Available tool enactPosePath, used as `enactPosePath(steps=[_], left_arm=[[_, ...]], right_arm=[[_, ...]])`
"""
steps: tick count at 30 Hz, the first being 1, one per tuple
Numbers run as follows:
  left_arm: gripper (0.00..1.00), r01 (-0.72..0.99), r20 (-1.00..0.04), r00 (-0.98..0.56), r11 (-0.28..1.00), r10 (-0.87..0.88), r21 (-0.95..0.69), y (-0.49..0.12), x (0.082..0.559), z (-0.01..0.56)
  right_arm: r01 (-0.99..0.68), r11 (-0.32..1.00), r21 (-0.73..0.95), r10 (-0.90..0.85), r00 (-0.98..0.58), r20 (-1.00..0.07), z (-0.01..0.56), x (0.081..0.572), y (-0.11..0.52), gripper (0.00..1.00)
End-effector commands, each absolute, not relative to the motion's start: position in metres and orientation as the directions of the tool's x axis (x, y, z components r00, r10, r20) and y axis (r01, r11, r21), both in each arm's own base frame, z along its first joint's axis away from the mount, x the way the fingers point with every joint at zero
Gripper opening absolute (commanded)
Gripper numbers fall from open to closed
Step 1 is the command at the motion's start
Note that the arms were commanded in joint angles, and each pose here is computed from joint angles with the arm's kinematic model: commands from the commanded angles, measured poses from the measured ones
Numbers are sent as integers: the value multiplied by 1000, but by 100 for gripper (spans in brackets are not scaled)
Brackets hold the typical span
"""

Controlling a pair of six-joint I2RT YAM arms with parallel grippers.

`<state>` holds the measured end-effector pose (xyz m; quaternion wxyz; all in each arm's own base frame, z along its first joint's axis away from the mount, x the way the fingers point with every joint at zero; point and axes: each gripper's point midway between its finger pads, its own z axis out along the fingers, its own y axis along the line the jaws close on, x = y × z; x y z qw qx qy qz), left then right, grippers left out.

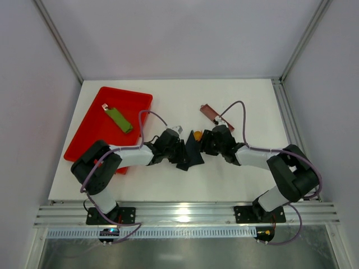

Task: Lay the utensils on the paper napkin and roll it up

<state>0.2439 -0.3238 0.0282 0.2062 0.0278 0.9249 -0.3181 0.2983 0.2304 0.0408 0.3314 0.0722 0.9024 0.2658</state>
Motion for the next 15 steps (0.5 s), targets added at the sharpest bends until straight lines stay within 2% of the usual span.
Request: enactPosePath(steps=[1,9,15], left_arm=[[26,173,-391,-919,844,-46,-507,-309,240,7],[26,178,-387,-922,846,-35,-502,-308,238,4],[26,184,-389,-921,847,-29,-498,-309,239,6]], right_arm=[[-208,782,587,245,-764,-596,67,312,254,54],[-210,801,561,204,-784,-586,47,323,240,53],[-221,806,549,175,-796,-579,41,320,240,46]])
